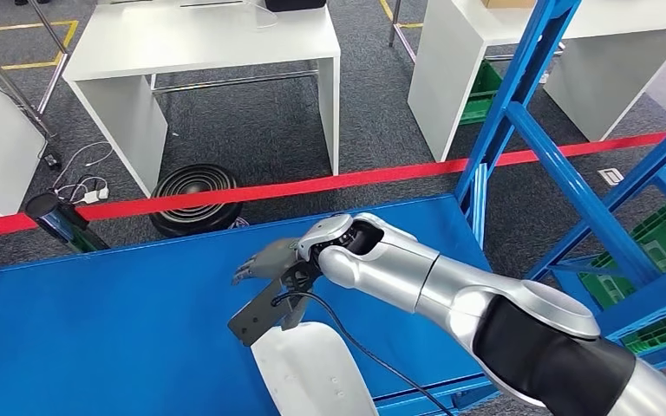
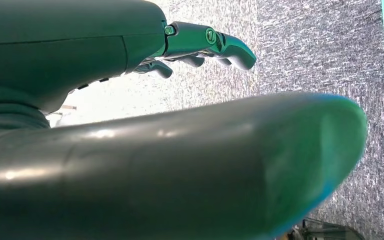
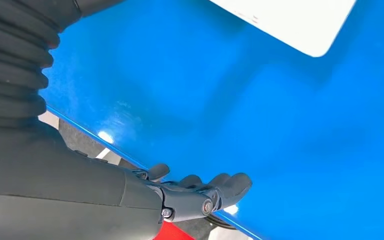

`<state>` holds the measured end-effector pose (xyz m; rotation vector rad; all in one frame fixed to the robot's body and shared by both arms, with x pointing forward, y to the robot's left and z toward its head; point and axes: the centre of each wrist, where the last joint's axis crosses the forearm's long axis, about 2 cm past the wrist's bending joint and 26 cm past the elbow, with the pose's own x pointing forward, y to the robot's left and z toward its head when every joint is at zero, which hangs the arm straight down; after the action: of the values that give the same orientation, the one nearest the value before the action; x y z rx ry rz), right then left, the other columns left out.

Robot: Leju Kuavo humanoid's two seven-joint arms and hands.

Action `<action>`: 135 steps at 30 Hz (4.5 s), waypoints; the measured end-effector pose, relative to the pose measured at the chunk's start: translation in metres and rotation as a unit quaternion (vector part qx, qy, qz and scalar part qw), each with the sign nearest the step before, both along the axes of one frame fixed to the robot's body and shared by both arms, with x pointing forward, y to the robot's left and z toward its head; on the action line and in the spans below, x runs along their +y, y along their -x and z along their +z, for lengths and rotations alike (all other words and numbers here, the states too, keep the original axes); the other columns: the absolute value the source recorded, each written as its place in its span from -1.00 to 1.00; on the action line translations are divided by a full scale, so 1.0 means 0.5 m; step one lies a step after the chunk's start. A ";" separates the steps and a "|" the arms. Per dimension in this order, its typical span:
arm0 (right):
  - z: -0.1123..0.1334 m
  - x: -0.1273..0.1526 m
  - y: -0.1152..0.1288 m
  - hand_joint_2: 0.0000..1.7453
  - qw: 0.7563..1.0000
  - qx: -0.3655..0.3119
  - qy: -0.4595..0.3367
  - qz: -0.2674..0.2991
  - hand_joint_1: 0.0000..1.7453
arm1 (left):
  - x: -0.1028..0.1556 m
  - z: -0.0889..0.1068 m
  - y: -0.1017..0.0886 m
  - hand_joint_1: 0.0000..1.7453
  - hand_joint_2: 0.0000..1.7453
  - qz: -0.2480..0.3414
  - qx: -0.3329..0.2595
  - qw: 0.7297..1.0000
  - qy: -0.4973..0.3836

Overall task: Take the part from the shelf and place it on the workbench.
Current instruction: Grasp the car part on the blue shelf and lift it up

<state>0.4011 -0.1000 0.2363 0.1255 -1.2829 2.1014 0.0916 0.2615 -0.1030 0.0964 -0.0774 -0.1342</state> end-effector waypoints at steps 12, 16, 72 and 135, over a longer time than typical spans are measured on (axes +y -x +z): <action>-0.006 -0.012 -0.002 -0.50 1.000 -0.013 0.001 -0.004 -1.00 | -0.001 0.000 0.001 -1.00 -1.00 0.001 0.000 1.000 0.000; -0.005 -0.014 -0.004 -1.00 1.000 -0.017 -0.004 -0.013 -1.00 | -0.001 0.000 0.001 -1.00 -1.00 0.001 -0.001 1.000 0.000; -0.017 -0.013 -0.022 -1.00 0.997 -0.032 -0.012 -0.067 -1.00 | 0.012 -0.004 0.017 -1.00 -1.00 0.002 -0.002 1.000 0.003; -0.040 -0.030 -0.021 1.00 0.995 -0.033 0.022 -0.087 0.54 | -0.009 0.000 0.001 -1.00 -1.00 0.000 -0.006 1.000 0.011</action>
<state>0.4116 -0.1152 0.2164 -0.0731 -1.2385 1.9966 0.0911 0.2572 -0.1028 0.0746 -0.0916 -0.1325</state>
